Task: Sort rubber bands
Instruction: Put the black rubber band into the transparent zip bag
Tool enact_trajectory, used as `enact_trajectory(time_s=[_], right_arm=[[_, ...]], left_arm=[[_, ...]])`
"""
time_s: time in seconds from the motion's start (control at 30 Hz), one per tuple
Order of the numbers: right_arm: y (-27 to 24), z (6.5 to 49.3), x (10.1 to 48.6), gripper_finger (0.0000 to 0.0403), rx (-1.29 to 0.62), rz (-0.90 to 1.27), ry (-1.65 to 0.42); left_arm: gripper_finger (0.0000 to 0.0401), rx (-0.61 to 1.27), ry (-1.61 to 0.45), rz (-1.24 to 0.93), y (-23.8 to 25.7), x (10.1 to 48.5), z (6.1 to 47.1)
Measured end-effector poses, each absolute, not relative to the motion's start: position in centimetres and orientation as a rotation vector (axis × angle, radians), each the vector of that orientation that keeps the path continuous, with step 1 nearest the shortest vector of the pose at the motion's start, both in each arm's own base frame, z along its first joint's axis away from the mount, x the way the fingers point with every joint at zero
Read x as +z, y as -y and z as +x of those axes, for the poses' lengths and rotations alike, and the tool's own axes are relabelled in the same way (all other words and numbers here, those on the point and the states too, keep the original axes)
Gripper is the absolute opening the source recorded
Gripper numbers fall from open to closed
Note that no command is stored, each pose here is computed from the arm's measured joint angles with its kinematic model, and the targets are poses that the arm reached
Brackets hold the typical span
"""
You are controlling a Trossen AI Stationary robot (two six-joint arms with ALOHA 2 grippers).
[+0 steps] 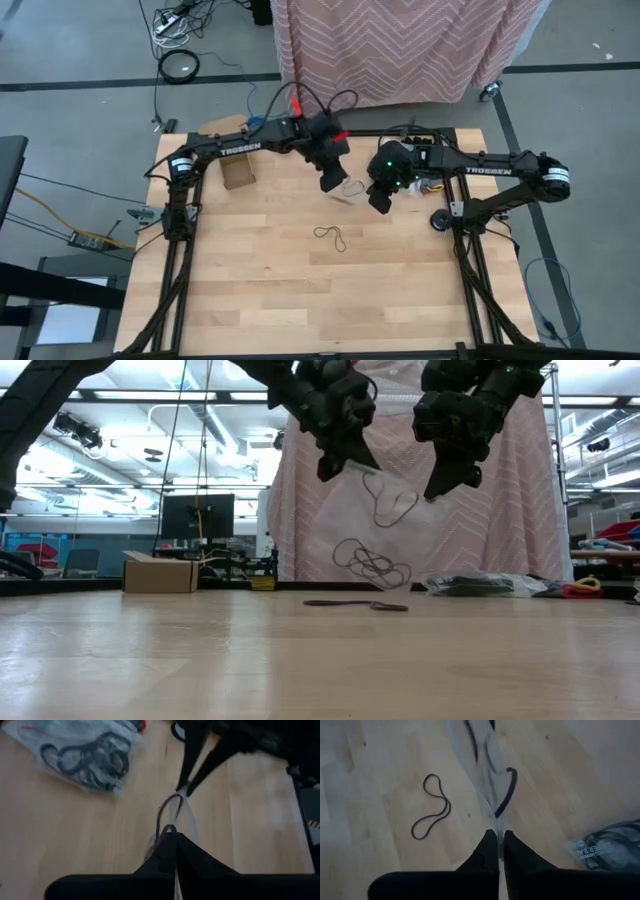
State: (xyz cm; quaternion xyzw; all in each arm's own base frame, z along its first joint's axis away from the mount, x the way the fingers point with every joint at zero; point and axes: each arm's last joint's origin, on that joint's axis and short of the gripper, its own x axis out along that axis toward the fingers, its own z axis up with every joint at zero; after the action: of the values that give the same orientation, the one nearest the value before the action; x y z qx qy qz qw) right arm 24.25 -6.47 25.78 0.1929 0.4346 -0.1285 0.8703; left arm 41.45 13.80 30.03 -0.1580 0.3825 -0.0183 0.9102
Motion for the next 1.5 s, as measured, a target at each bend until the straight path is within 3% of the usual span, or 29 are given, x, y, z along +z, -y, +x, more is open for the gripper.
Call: enact_trajectory(time_s=[0.47, 0.83, 1.5], right_arm=[[7.0, 24.1, 25.8, 0.0, -0.293, 0.412, -0.908], [7.6, 23.9, 25.8, 0.0, -0.293, 0.431, -0.901], [7.6, 23.9, 25.8, 0.0, -0.279, 0.424, -0.902]], left_arm=[[0.0003, -0.103, -0.71, -0.325, -13.8, 30.6, 41.9], [0.0004, -0.115, -0.623, -0.272, -14.2, 33.2, 42.0], [0.0001, 0.03, -0.849, -0.089, -13.7, 31.6, 41.0]])
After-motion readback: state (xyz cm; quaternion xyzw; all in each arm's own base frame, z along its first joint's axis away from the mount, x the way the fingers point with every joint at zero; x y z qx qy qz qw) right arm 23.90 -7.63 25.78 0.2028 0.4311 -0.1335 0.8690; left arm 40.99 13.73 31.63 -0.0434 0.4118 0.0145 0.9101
